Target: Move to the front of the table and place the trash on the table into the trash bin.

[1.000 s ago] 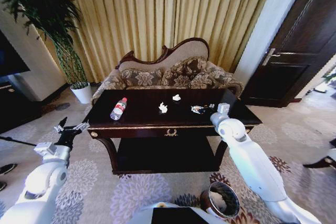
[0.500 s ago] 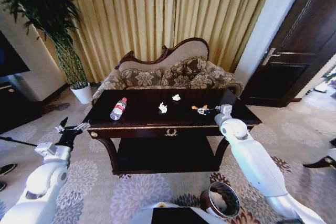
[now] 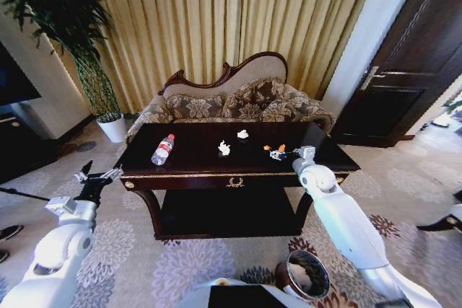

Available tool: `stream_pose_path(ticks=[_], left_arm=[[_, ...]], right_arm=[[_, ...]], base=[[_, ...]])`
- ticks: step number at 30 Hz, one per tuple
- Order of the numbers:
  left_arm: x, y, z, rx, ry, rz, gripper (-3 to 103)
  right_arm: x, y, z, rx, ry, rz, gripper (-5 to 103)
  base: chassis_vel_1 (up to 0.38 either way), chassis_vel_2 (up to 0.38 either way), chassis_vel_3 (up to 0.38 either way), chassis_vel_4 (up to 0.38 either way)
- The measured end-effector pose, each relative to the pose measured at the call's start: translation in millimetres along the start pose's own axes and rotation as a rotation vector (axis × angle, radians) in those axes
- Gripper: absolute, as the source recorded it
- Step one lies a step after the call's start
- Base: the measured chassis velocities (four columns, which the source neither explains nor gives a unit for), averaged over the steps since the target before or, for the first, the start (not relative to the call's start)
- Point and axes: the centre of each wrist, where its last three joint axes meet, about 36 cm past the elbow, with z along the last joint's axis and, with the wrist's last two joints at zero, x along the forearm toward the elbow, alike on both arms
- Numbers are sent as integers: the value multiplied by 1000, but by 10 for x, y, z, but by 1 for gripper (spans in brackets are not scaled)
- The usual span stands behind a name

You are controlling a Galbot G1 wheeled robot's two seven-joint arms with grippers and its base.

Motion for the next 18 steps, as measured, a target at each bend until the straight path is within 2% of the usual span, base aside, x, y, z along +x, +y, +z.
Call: stream_pose_path(ticks=[1,2,3,4,6,8,9,12,13,16,17,18], left_arm=[[-2,-2,-5,1,-2,1,100],[-2,-2,-5,1,-2,1,100],[-3,-4,-5,1,-4,2,100],[-2,-5,-4,3,-9,2,100],[-2,-6,-3,3,-12,1,100],[-2,-4,-2,4,-15,1,100],[-2,-4,-2,4,-15,1,100],[-13,1,-17,1,-19,2,100],[-13,1,-17,1,-19,2,100],[-17,2,-22,0,-20,2,100],[-17,2,-22,0,-20,2,100],[-18,3,-25,1,-21,2,100]], right_arm=[[1,-1,3,2,0,1,90],[1,-1,3,2,0,1,90],[2,-2,6,4,0,3,79],[2,-3,7,6,0,4,73],[4,-2,10,6,0,5,73],[7,3,16,7,1,5,62],[7,3,16,7,1,5,62],[6,8,20,10,-2,7,46],[6,8,20,10,-2,7,46],[8,10,28,10,-4,8,30],[8,10,28,10,-4,8,30],[9,8,33,10,-5,8,24]], base=[[0,0,0,0],[0,0,0,0],[0,0,0,0],[0,0,0,0],[0,0,0,0],[0,0,0,0],[0,0,0,0],[0,0,0,0],[0,0,0,0],[0,0,0,0],[0,0,0,0],[0,0,0,0]])
